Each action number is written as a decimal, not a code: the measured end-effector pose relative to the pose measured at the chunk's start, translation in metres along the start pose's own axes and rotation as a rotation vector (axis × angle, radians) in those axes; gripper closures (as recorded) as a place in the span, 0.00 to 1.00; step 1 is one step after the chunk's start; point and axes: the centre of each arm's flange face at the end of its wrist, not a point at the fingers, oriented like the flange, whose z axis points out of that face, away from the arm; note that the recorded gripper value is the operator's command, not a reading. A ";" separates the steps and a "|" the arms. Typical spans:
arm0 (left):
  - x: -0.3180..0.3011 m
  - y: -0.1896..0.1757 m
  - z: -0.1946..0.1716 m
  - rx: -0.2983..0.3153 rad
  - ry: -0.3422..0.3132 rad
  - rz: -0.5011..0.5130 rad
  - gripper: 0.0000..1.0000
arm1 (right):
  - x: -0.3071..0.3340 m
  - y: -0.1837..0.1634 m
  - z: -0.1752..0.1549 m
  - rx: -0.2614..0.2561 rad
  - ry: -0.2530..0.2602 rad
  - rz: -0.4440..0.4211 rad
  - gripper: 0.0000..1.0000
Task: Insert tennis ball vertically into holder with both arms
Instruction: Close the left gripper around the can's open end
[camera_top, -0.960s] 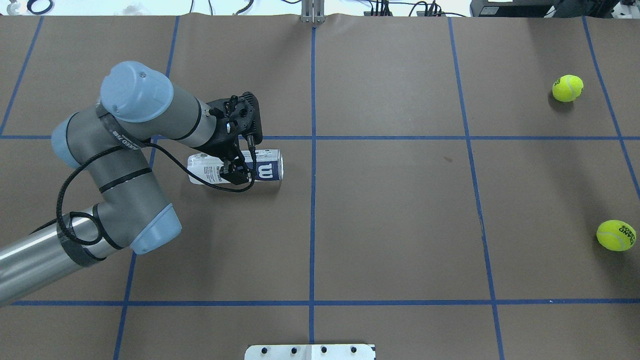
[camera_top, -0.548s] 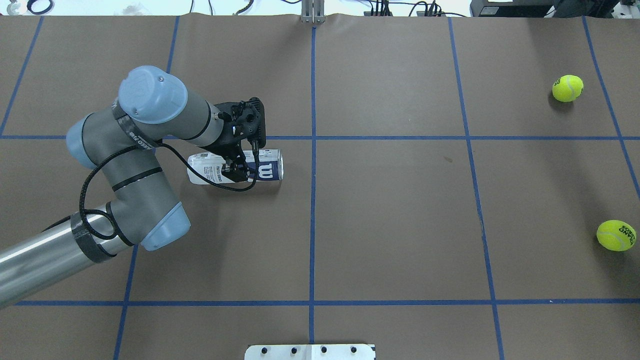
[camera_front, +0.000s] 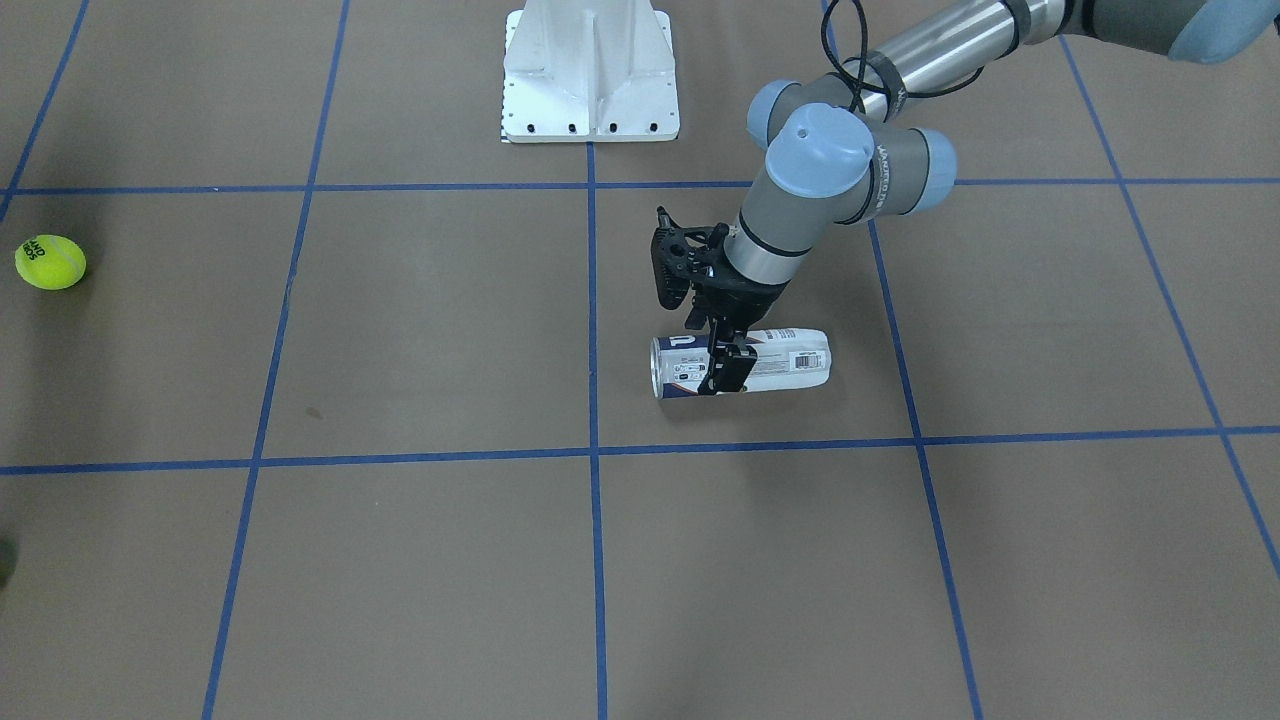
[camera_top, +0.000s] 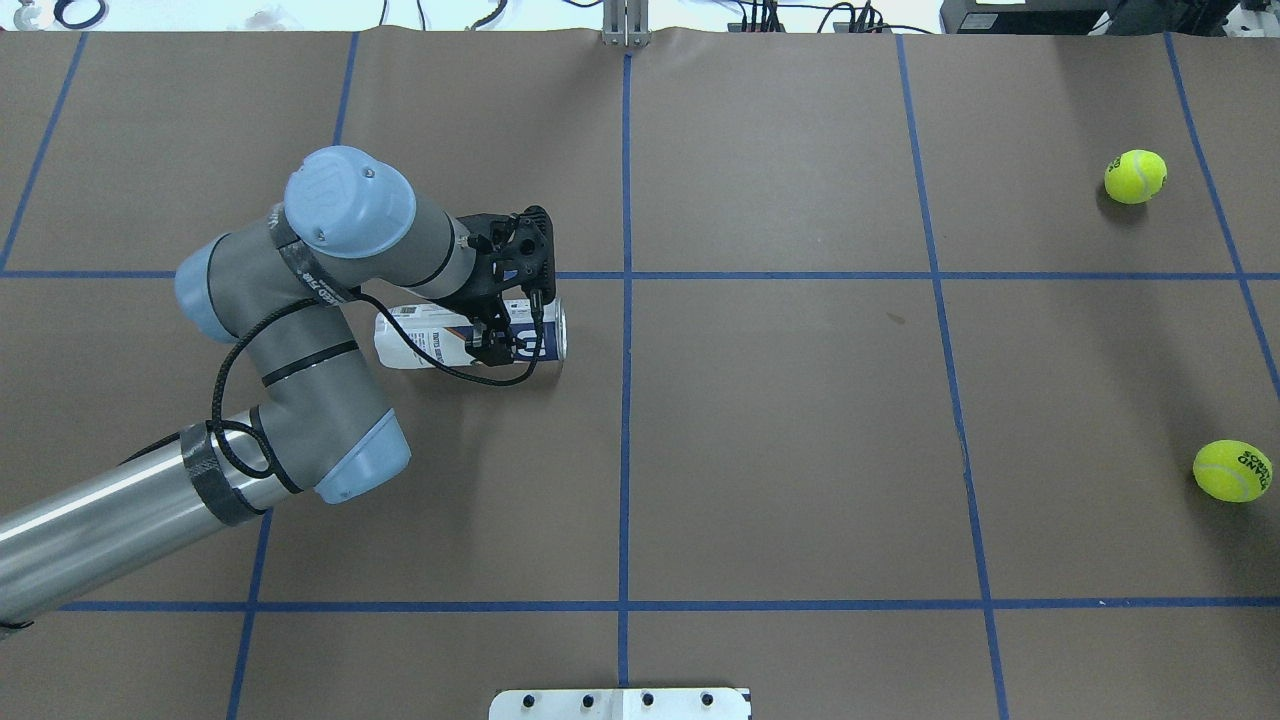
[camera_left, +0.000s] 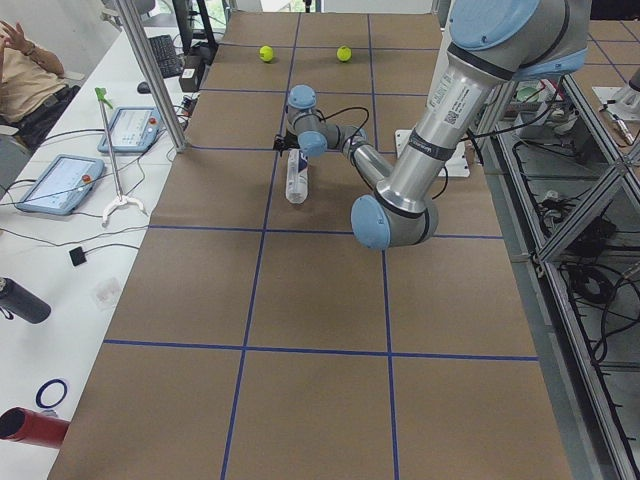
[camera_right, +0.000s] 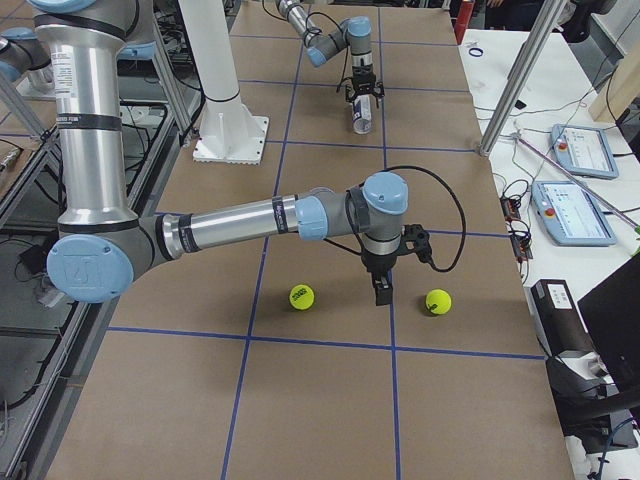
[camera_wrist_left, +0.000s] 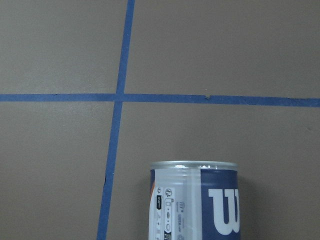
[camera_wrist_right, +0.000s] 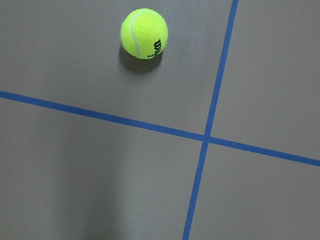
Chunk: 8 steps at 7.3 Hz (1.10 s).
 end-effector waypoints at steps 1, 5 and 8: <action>0.002 -0.006 0.008 -0.009 -0.004 0.003 0.03 | 0.000 0.000 0.000 0.000 0.000 0.000 0.01; 0.007 -0.011 0.028 -0.033 0.008 0.004 0.04 | 0.000 0.001 0.000 -0.001 0.000 0.000 0.01; 0.013 -0.016 0.039 -0.048 -0.001 0.008 0.06 | 0.000 0.001 0.001 -0.002 -0.001 0.001 0.01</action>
